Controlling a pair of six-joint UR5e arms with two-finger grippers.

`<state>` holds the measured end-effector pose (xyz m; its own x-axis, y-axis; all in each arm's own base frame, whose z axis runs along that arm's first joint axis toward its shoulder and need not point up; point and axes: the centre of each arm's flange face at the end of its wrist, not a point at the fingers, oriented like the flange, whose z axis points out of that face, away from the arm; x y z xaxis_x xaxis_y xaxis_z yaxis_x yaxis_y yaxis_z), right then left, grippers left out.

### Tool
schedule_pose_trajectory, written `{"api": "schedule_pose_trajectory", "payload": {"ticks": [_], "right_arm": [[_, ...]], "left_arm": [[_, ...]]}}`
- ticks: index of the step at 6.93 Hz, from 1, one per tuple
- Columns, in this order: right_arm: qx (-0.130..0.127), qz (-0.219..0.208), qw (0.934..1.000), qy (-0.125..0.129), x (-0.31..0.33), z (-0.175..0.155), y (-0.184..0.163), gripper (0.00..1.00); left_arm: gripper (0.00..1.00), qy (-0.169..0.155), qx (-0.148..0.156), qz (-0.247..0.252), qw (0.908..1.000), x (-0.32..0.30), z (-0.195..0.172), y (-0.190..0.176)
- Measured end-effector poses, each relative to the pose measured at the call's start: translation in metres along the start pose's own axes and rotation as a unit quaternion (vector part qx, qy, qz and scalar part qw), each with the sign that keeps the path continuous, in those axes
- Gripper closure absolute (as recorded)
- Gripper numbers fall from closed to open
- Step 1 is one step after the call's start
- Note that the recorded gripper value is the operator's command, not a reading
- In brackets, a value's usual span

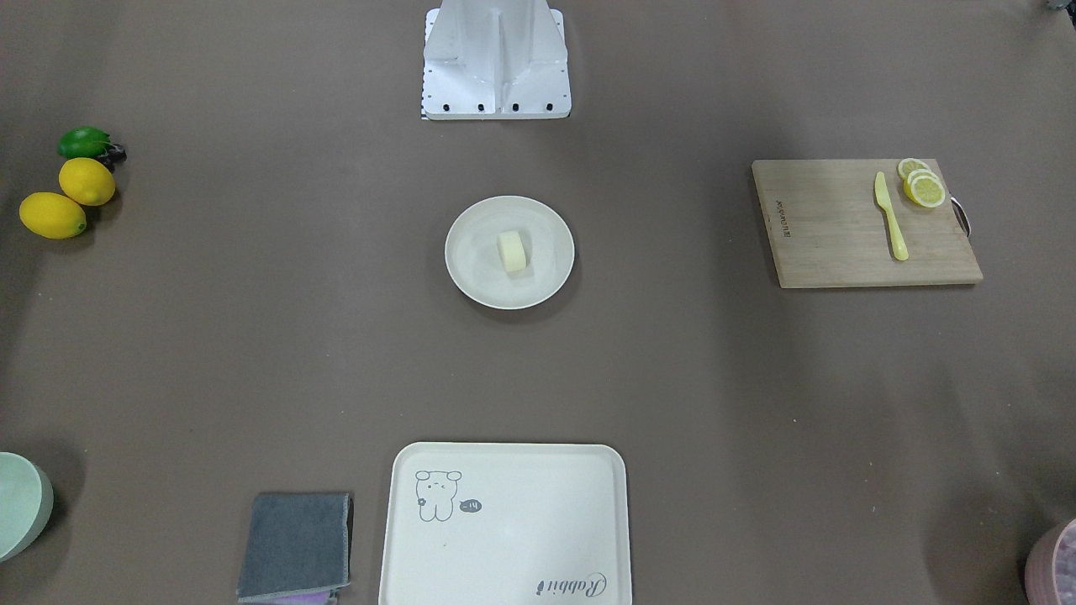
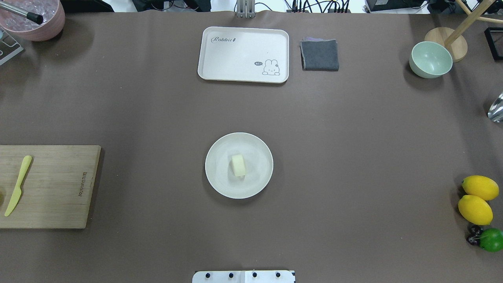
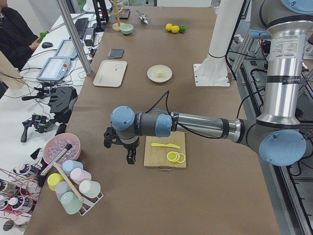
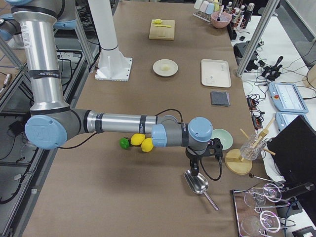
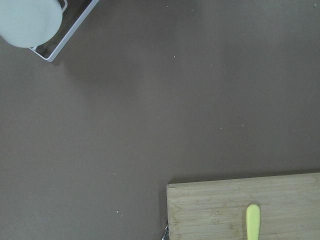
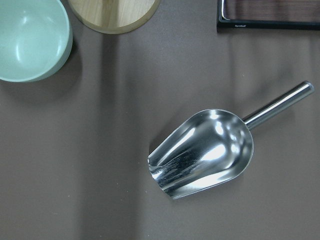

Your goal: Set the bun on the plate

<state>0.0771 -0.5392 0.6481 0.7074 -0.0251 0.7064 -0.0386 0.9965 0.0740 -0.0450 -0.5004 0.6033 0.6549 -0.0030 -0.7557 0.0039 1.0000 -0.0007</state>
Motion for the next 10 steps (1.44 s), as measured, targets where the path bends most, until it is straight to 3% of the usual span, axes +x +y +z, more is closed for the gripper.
{"api": "schedule_pose_trajectory", "payload": {"ticks": [5, 10], "right_arm": [[0.005, 0.003, 1.0000, 0.000, 0.003, -0.005, 0.006, 0.00], [0.017, -0.009, 0.9998, -0.001, -0.009, -0.017, 0.023, 0.00]], "left_arm": [[0.02, -0.013, -0.010, -0.013, 0.9998, -0.007, 0.009, 0.005], [0.02, -0.011, 0.007, 0.002, 0.9999, 0.008, -0.008, 0.018]]}}
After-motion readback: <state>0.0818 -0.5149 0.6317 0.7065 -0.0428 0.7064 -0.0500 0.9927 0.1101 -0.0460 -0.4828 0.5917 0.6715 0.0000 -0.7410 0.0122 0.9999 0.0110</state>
